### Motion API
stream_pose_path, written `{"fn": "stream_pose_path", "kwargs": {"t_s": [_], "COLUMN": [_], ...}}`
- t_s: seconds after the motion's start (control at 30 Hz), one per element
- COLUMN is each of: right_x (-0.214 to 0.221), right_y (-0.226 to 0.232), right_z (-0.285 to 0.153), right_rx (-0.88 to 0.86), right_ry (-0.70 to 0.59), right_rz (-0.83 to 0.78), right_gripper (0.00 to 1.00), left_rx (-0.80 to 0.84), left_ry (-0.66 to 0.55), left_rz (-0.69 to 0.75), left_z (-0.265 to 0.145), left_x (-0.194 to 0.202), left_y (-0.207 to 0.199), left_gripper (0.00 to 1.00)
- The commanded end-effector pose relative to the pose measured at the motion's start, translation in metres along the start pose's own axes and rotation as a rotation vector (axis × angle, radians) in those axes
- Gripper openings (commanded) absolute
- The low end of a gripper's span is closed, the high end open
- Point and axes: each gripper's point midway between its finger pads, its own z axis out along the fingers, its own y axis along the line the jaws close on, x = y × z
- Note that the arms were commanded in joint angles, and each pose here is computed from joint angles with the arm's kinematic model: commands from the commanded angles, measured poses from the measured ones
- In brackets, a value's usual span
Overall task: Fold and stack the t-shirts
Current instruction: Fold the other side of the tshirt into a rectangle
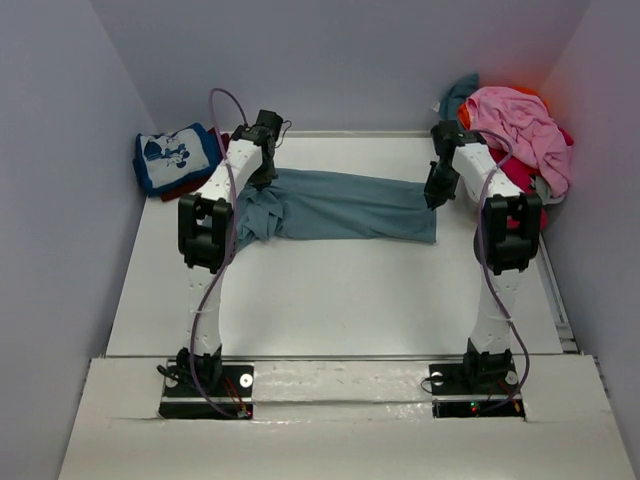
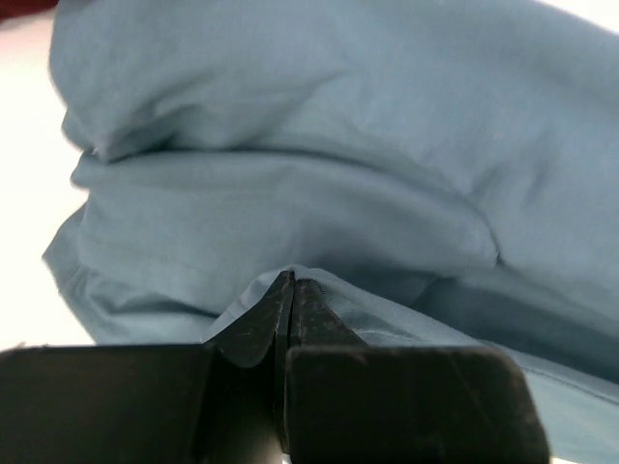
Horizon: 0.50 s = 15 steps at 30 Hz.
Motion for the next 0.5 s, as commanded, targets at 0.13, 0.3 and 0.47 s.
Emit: {"fn": "stream_pose_path", "kwargs": {"t_s": [0.13,0.3,0.47], "right_x": [-0.016,-0.009,-0.01], "right_y": [-0.019,-0.018,-0.015], "right_z": [-0.002,0.013,0.023], "right_rx": [0.062,0.067,0.055], "right_ry": [-0.019,0.014,0.011], "right_rz": [0.033,0.034,0.039], "right_gripper": [0.07,0.07,0.08], "left_rx": [0.055,0.065,0.062], "left_ry": [-0.016,-0.05,-0.069], "left_rz": [-0.013,-0.008,-0.018], "left_z": [0.017,0.021,0.021], "left_x": [-0.019,-0.026,-0.03], "left_y": [-0.011,-0.014,-0.014], "left_gripper": [0.09,0.46,0.65]}}
